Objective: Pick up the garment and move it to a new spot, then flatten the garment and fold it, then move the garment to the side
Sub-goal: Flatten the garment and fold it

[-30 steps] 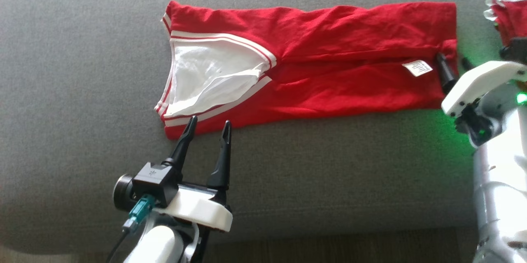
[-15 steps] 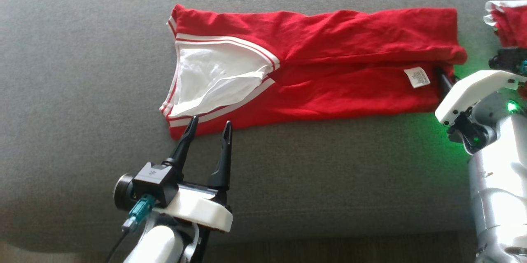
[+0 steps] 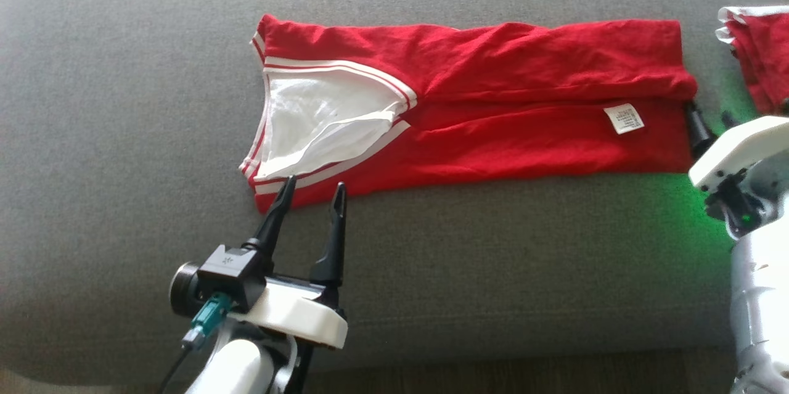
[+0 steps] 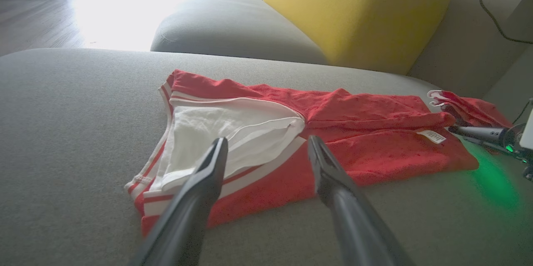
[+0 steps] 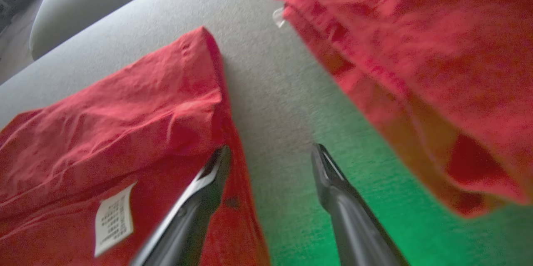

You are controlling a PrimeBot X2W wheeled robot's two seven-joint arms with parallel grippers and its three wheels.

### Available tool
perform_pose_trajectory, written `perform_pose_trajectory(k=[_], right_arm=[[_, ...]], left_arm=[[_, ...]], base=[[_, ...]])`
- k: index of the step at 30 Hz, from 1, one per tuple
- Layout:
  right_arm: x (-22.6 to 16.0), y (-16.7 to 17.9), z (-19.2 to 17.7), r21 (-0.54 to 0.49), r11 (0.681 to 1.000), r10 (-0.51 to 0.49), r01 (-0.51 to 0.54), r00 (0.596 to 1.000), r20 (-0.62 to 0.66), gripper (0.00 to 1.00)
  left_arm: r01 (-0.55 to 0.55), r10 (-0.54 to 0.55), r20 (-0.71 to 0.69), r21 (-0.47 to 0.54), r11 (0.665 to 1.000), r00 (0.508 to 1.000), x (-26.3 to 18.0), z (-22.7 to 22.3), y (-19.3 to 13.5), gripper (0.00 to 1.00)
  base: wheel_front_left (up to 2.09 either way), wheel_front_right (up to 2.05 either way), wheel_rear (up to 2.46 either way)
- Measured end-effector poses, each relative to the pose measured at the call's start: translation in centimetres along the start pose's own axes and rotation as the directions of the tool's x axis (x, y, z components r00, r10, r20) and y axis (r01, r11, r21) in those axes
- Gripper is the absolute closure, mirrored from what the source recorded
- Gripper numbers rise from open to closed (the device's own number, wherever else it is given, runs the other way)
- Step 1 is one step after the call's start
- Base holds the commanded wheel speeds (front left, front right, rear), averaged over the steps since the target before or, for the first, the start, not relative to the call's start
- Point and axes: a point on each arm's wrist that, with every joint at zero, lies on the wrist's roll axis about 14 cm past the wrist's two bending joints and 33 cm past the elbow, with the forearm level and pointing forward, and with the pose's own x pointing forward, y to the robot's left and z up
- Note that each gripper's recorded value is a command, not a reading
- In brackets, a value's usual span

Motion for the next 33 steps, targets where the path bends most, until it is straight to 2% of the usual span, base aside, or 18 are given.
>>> perform_pose_trajectory(k=[4,8,15,20,21,22,24,25,33], right_arm=[[-0.2,-0.7,1.9,0.023,1.0,-0.018,0.016,0.997,0.074,0.0],[0.0,0.1,2.7,0.039,0.999,-0.006,0.002,0.994,0.107,0.0],[1.0,1.9,-0.7,0.027,0.999,0.019,-0.019,1.0,0.005,0.0],[1.8,2.3,-1.0,0.007,1.0,0.019,-0.019,1.0,-0.02,0.0],[1.9,2.4,-1.0,0.003,1.0,0.019,-0.019,1.0,-0.025,0.14],[2.0,2.5,-1.0,0.001,1.0,0.019,-0.019,0.999,-0.029,0.33],[2.0,2.5,-1.1,-0.008,1.0,0.018,-0.019,0.999,-0.039,0.81],[2.0,2.5,-1.2,-0.008,1.0,0.019,-0.019,0.999,-0.042,1.0],[1.5,2.2,-0.6,-0.016,1.0,0.015,-0.016,0.999,-0.034,1.0]], left_arm=[[-0.005,0.005,0.0,0.0,1.0,1.0,0.1,0.0,0.2,0.0],[-0.002,0.002,-0.002,0.006,1.0,1.0,0.1,-0.1,0.2,0.0],[-0.025,0.025,-0.017,0.005,1.0,1.0,-0.1,-0.6,0.9,0.0],[-0.038,0.038,-0.024,0.004,0.999,0.999,-0.1,-0.9,1.4,0.0],[-0.04,0.04,-0.025,0.003,0.999,0.999,-0.1,-0.9,1.4,0.0],[-0.041,0.041,-0.025,0.001,0.999,0.999,-0.1,-0.9,1.4,0.0],[-0.041,0.041,-0.024,-0.005,0.999,0.999,-0.1,-0.9,1.3,0.0],[-0.041,0.041,-0.022,-0.006,0.999,0.999,0.0,-0.8,1.3,0.0],[-0.032,0.032,-0.006,-0.009,0.999,0.999,0.1,-0.3,0.9,0.0]], base=[[0.0,0.0,0.0],[0.0,0.0,0.0],[0.0,0.0,0.0],[0.0,0.0,0.0],[0.0,0.0,0.0],[0.0,0.0,0.0],[0.0,0.0,0.0],[0.0,0.0,0.0],[0.0,0.0,0.0]])
